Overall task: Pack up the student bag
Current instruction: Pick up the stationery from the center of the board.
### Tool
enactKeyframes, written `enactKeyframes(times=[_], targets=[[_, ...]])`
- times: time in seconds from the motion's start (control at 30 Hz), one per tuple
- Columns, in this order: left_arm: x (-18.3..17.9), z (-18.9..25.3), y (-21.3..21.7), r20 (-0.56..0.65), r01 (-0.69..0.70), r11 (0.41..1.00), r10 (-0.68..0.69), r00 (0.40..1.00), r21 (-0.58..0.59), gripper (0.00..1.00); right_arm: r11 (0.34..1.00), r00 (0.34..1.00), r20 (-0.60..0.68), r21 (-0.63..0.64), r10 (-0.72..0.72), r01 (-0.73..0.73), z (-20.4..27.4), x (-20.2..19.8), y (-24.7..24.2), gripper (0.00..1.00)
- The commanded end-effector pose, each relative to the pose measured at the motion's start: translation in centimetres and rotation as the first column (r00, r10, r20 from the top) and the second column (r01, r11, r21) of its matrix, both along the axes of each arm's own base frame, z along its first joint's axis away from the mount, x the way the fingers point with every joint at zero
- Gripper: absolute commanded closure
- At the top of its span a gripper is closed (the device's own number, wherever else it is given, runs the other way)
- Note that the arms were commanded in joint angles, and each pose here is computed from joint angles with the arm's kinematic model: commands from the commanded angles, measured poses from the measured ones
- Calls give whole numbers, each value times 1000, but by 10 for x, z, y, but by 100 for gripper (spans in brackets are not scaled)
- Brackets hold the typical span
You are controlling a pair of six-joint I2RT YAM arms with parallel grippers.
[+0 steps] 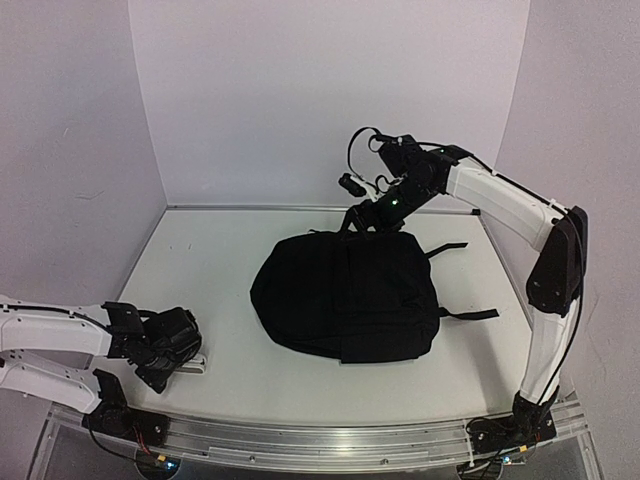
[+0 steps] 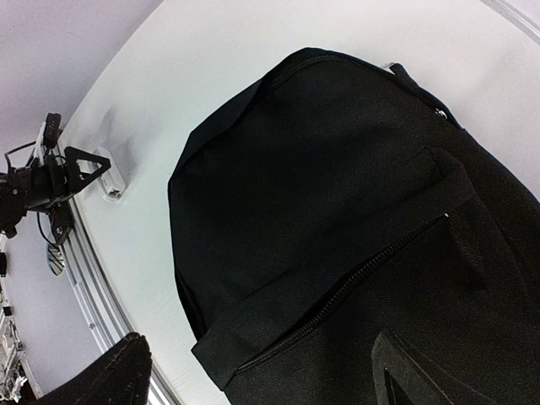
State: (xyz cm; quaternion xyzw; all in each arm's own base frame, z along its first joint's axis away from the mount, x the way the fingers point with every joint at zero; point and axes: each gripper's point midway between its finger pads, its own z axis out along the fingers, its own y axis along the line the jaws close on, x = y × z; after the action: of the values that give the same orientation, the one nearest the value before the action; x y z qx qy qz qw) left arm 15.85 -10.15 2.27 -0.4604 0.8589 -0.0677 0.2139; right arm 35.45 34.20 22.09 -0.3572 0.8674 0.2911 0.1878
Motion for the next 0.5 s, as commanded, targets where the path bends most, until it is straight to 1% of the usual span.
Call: enactKeyframes(times=[0.0,0.2,0.3,0.4,0.47], targets=[[38,10,-12,102,-9,999,13,995,-45,0,999,998,56,51,2,-5,31,-4,1,9],[72,9,-32,132,8,991,10,991,-131,0,999,999,54,52,-4,2,33,-6,-1,9],[87,9,-39,149,18,988,6,989,-155,3,999,998,64,40,-8,5,32,-6,-4,9],[107,5,-46,122,58,978,-34,992,-202,9,999,998,57,38,-9,7,30,-7,-5,9],[111,2,-53,72,99,977,-87,994,-189,12,999,998,59,38,-9,7,31,-8,-5,9]])
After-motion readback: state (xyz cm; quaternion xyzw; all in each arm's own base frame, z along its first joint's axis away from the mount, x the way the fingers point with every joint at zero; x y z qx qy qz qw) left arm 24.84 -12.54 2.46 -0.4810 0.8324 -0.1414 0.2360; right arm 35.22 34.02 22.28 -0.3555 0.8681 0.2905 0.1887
